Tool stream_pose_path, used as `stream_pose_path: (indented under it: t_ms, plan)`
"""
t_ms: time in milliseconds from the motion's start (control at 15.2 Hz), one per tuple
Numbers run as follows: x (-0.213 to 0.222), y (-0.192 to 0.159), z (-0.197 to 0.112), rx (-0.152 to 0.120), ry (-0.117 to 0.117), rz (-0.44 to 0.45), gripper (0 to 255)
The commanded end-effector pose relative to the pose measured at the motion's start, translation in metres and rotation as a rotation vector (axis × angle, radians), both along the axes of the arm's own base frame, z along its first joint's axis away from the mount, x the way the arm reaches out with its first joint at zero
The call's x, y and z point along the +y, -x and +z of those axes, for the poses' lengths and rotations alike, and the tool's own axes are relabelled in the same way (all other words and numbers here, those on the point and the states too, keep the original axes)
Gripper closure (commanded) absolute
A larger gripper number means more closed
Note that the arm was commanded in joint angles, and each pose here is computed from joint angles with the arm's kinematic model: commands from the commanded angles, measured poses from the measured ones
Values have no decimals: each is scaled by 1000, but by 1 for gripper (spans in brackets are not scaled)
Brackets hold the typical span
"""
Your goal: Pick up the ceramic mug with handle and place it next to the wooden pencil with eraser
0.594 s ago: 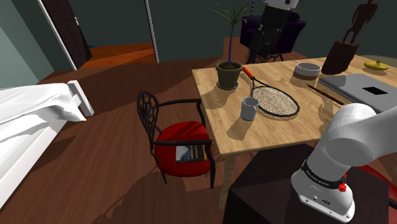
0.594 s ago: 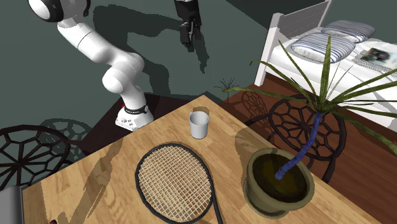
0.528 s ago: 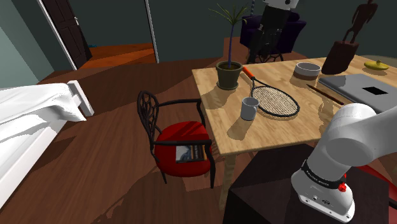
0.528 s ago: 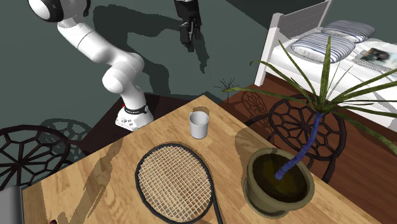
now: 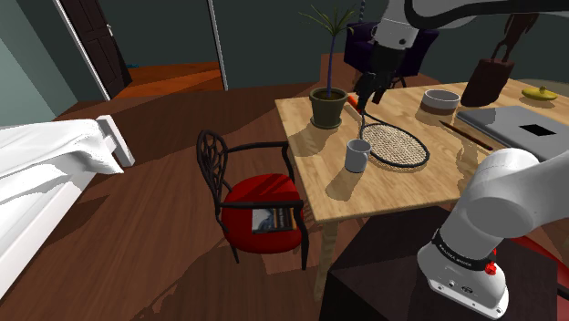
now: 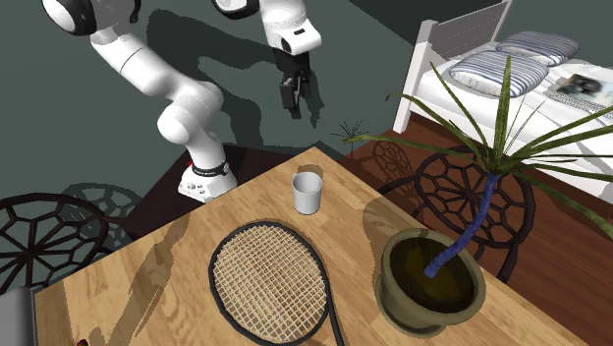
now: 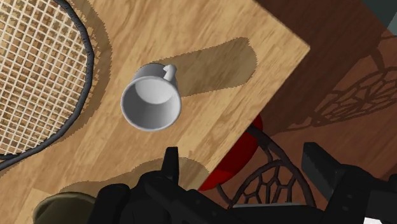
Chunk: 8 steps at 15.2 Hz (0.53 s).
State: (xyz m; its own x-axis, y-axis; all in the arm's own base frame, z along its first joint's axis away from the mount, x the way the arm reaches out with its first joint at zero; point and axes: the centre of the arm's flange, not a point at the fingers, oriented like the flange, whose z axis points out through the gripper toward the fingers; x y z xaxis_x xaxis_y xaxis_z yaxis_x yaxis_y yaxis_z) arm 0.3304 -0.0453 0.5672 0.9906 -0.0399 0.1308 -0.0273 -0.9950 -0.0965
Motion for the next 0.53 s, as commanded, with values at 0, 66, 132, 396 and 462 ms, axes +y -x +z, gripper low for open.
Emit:
stream_pose_path:
  t_ms: [0, 66, 132, 396, 462]
  plan:
    - [-16, -6, -22, 5, 3, 12, 0]
    - [-23, -9, -33, 8, 4, 17, 0]
    - [-30, -11, -44, 12, 5, 22, 0]
    - [-58, -21, -87, 24, 11, 43, 0]
    - [-65, -24, -98, 27, 12, 49, 0]
